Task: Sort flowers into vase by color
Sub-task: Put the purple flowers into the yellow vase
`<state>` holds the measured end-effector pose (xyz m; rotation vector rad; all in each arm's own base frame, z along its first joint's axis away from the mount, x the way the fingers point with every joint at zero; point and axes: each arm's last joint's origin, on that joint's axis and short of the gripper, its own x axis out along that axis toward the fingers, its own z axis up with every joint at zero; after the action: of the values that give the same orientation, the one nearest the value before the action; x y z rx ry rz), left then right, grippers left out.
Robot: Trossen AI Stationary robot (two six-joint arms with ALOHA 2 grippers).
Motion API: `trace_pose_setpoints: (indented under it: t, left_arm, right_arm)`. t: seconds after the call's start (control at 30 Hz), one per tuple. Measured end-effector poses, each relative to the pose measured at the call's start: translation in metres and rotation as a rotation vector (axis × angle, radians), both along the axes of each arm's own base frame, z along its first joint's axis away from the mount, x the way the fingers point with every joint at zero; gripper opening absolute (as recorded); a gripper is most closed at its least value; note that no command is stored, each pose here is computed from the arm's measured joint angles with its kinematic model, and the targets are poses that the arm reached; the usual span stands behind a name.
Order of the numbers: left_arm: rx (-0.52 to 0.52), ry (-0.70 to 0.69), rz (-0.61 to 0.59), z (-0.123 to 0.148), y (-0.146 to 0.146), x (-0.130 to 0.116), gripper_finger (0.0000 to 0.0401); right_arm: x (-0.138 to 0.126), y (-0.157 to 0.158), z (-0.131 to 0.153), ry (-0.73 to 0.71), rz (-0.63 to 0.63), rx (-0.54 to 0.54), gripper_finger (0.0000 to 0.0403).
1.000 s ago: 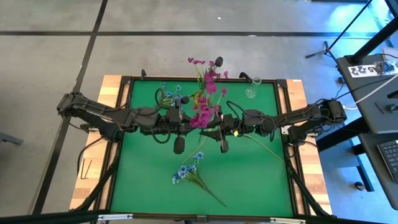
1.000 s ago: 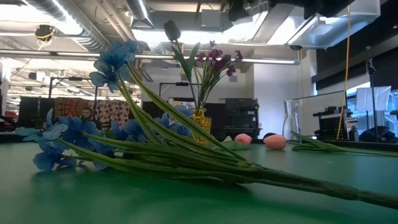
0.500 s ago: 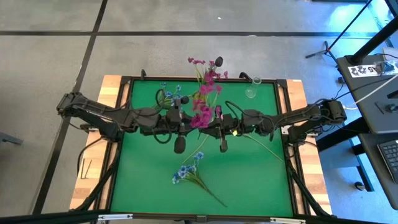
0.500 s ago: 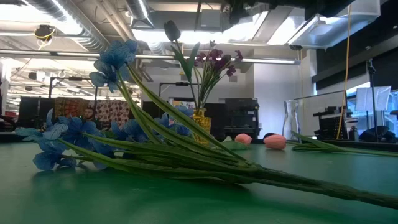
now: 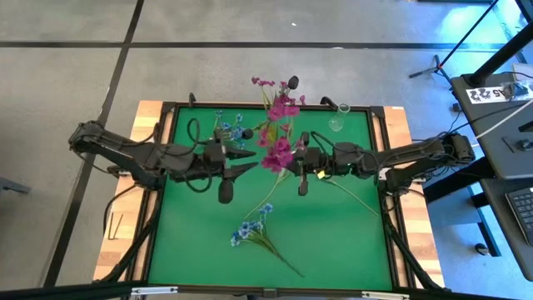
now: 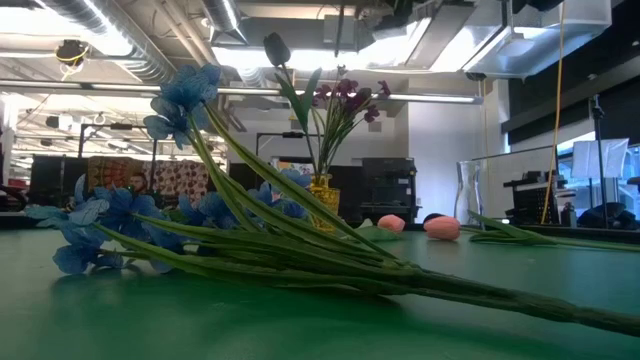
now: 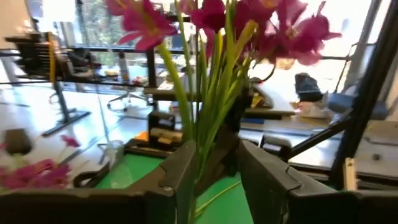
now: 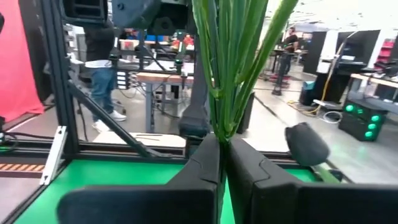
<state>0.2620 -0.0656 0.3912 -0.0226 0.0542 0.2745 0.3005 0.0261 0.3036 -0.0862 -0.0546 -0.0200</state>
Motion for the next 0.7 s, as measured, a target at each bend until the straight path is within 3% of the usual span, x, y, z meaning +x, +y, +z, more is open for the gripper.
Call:
trace_pose_setpoints:
  t: [0.2,0.4,0.53,0.7]
  left_arm:
    - [0.055,0.074,0.122,-0.001,-0.002,-0.016,0.012]
    - [0.064,0.159,0.156,-0.009,0.002,-0.019,0.0121]
    - [0.054,0.163,0.194,-0.015,0.01,-0.017,0.0121]
    - [0.08,0.111,0.196,-0.028,0.013,-0.013,0.0121]
  right_arm:
    - [-0.01,-0.007,0.0,0.002,-0.026,-0.02,0.0012]
    - [-0.032,-0.033,-0.023,-0.052,-0.076,0.038,0.0009]
    - [-0.044,-0.052,-0.039,-0.114,-0.088,0.055,0.0011]
    - [-0.046,-0.066,-0.051,-0.092,-0.188,0.025,0.001]
